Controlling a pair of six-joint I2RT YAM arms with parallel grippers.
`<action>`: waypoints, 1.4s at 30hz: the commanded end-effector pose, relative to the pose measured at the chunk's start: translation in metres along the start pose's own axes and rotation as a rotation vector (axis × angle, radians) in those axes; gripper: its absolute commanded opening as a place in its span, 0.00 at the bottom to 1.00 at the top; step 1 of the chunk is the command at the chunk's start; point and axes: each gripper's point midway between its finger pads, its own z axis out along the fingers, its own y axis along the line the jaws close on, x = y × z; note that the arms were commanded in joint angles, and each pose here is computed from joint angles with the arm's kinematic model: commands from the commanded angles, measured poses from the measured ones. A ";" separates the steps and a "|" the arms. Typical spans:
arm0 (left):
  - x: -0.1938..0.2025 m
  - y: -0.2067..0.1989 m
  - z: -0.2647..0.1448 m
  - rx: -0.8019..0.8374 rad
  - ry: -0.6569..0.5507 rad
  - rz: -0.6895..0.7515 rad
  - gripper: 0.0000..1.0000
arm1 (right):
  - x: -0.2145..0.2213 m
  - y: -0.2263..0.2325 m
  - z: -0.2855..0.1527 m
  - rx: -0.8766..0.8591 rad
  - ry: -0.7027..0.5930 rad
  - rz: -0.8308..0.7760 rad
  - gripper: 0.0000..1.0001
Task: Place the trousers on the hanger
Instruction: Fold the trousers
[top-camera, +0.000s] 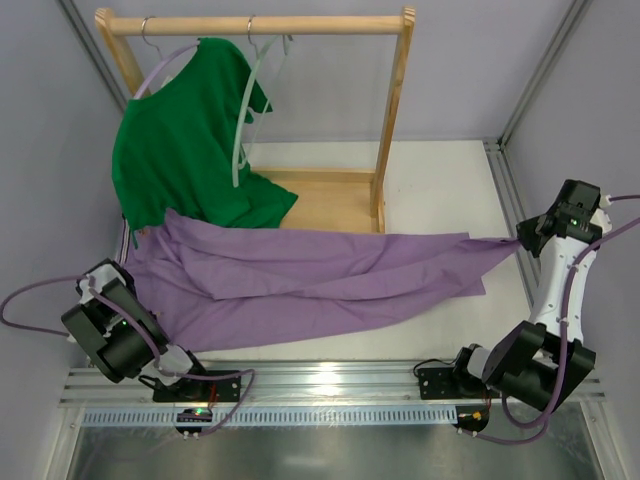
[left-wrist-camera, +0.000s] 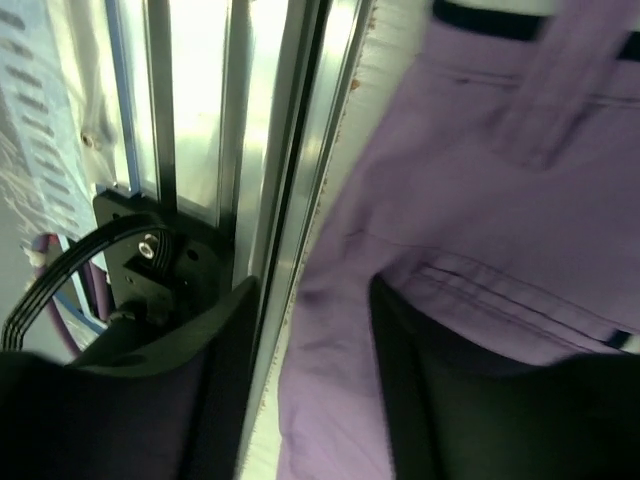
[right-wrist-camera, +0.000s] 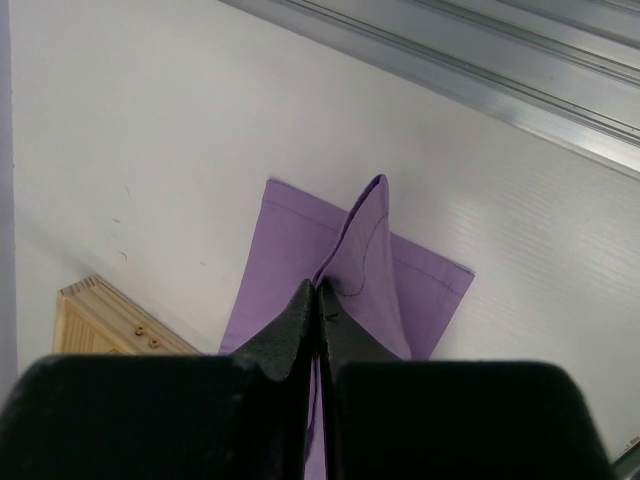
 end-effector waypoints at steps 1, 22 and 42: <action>-0.007 -0.006 0.011 -0.013 -0.027 -0.015 0.45 | -0.015 -0.004 0.004 0.027 -0.048 -0.016 0.04; -0.074 -0.032 -0.089 0.346 -0.277 -0.027 0.01 | -0.042 -0.056 -0.006 0.300 -0.094 0.019 0.04; -0.002 -0.004 -0.016 0.072 0.015 -0.034 0.83 | -0.012 -0.039 0.055 0.153 0.032 0.004 0.09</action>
